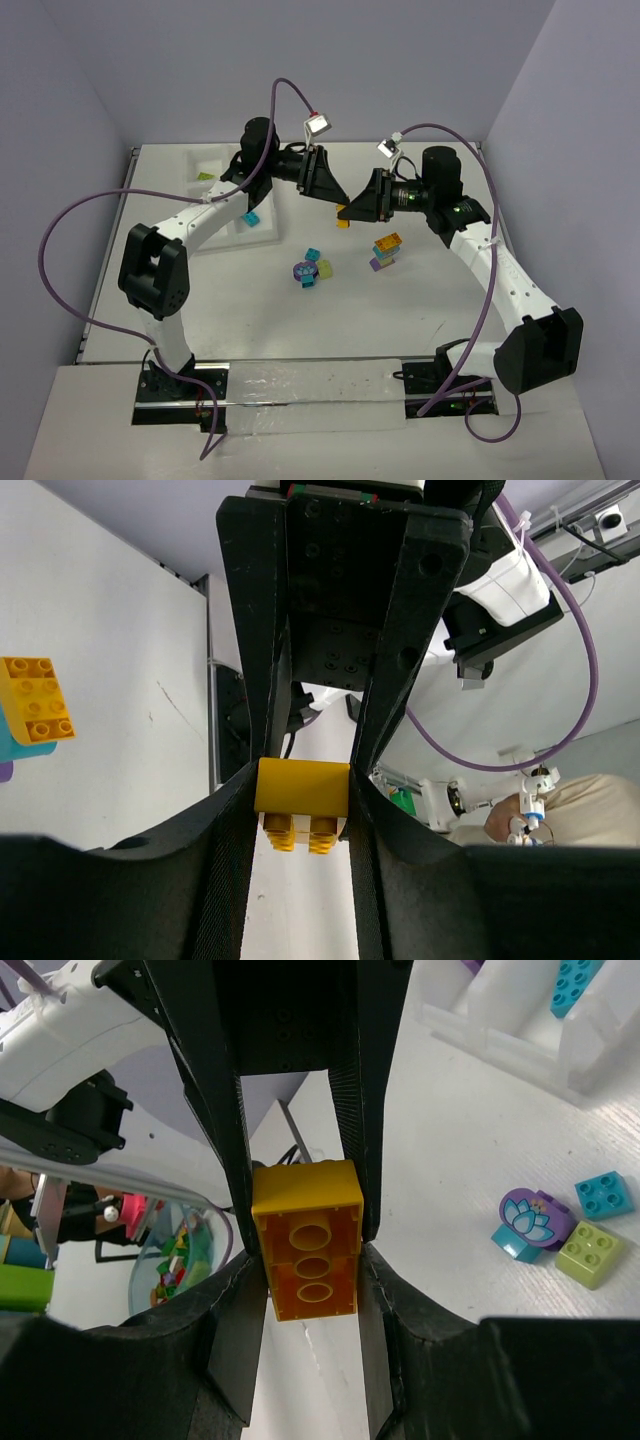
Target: Sort the legos into containers by color
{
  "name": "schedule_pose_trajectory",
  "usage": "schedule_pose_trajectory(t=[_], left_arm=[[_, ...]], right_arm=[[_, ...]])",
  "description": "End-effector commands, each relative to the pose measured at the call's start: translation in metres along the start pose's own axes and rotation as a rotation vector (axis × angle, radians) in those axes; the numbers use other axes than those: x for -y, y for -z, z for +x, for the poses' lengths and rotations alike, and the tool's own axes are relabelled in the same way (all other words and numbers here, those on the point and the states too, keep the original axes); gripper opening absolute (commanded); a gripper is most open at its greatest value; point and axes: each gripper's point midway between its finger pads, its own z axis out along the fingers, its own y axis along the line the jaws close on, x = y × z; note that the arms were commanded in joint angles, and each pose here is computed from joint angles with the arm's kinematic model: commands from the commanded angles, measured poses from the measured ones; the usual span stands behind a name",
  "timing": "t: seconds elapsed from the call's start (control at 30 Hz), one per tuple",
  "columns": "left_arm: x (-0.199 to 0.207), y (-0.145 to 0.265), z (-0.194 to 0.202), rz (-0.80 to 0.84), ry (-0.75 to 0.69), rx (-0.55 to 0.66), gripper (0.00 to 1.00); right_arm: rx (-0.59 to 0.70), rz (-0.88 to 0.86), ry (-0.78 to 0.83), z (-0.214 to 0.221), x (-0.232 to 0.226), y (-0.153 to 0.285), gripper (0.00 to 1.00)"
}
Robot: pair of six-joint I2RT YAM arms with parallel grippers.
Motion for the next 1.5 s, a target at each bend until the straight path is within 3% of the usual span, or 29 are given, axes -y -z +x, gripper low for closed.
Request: schedule_pose_trajectory(t=[0.0,0.07,0.13,0.17,0.23,0.27,0.37,0.6,0.77,0.83,1.0,1.17,1.47], left_arm=[[0.018,-0.003,-0.001,0.036,-0.073,-0.031,0.26],[0.018,-0.003,-0.001,0.031,-0.094,-0.032,0.08],[0.016,-0.003,-0.002,0.014,-0.104,-0.033,0.00],[0.013,-0.001,-0.003,-0.009,-0.083,-0.028,0.00],[0.009,0.004,-0.007,-0.045,-0.091,-0.012,0.00],[0.005,0.010,-0.009,-0.070,-0.073,0.000,0.00],[-0.008,0.032,-0.014,-0.144,-0.041,0.048,0.00],[-0.045,0.093,-0.022,-0.419,0.021,0.157,0.00],[-0.097,0.180,-0.039,-0.856,0.132,0.359,0.00],[-0.122,0.222,-0.046,-1.119,0.178,0.447,0.00],[-0.160,0.296,-0.065,-1.526,0.231,0.614,0.00],[-0.176,0.333,-0.101,-1.696,0.144,0.696,0.00],[-0.229,0.369,-0.114,-1.857,0.085,0.751,0.00]], right_arm=[[0.022,-0.008,0.057,-0.007,-0.005,0.000,0.00],[0.027,0.001,0.056,-0.008,-0.004,0.000,0.01],[0.037,0.031,0.045,-0.010,0.001,0.000,0.05],[0.040,0.043,0.041,-0.010,0.002,0.000,0.21],[0.049,0.081,0.039,-0.013,0.007,0.001,0.76],[0.050,0.097,0.039,-0.013,0.009,0.002,0.86],[0.064,0.155,0.053,-0.016,0.014,0.007,0.98],[0.082,0.266,0.077,-0.020,0.025,0.021,1.00],[0.138,0.392,0.101,-0.027,0.038,0.035,1.00],[0.176,0.456,0.099,-0.031,0.046,0.041,1.00],[0.276,0.532,0.095,-0.038,0.051,0.054,1.00],[0.313,0.576,0.088,-0.037,0.056,0.061,1.00],[0.308,0.590,0.077,-0.035,0.059,0.063,1.00]])
